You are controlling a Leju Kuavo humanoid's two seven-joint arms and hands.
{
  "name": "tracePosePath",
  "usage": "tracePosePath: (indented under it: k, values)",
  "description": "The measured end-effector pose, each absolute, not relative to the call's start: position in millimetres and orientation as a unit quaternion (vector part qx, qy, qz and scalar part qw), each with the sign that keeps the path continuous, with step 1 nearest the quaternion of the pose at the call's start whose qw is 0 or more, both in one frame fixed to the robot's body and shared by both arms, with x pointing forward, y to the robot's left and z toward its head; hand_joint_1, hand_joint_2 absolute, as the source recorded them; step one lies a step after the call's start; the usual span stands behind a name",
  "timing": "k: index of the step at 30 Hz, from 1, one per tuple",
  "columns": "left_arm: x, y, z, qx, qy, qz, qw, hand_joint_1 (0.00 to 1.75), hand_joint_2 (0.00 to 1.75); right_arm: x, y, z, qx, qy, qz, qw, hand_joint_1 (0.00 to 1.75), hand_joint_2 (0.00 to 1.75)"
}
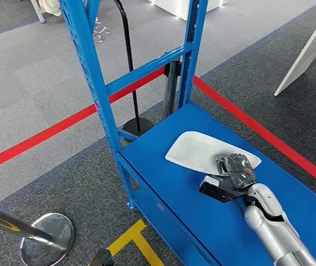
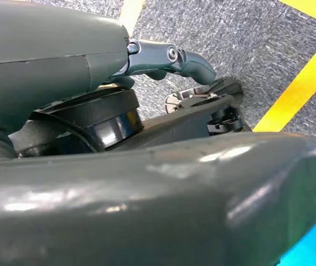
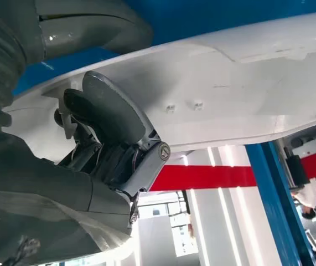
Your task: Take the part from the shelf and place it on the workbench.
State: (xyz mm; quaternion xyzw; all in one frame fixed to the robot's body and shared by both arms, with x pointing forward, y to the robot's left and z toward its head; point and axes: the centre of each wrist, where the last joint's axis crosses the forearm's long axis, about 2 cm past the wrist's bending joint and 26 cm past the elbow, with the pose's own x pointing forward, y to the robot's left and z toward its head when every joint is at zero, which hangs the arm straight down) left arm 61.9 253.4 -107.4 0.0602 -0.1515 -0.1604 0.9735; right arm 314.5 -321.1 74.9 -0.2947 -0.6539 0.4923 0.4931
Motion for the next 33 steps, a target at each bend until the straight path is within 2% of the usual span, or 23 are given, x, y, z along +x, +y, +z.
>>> tracePosePath:
  k: [16, 24, 28, 33]
  values:
    - [61.9, 253.3, -107.4, 0.061, -0.15, -0.147, 0.976, 0.0, 0.0, 285.7, -300.9, 95.5, -0.258, -0.743, 0.389, 0.481, 1.75, 1.75]
    - [61.2, 251.0, -107.3, 0.068, -0.149, -0.125, 0.979, 0.0, 0.0, 244.6, -274.4, 112.1, -0.316, -0.806, 0.297, 0.403, 1.75, 1.75]
    - [60.7, 249.8, -107.2, 0.074, -0.149, -0.11, 0.98, 0.0, 1.75, 218.2, -255.2, 123.6, -0.359, -0.834, 0.244, 0.341, 1.75, 1.75]
    - [60.3, 249.2, -107.1, 0.079, -0.151, -0.101, 0.98, 0.0, 1.75, 197.9, -234.2, 141.4, -0.37, -0.858, 0.213, 0.285, 1.75, 1.75]
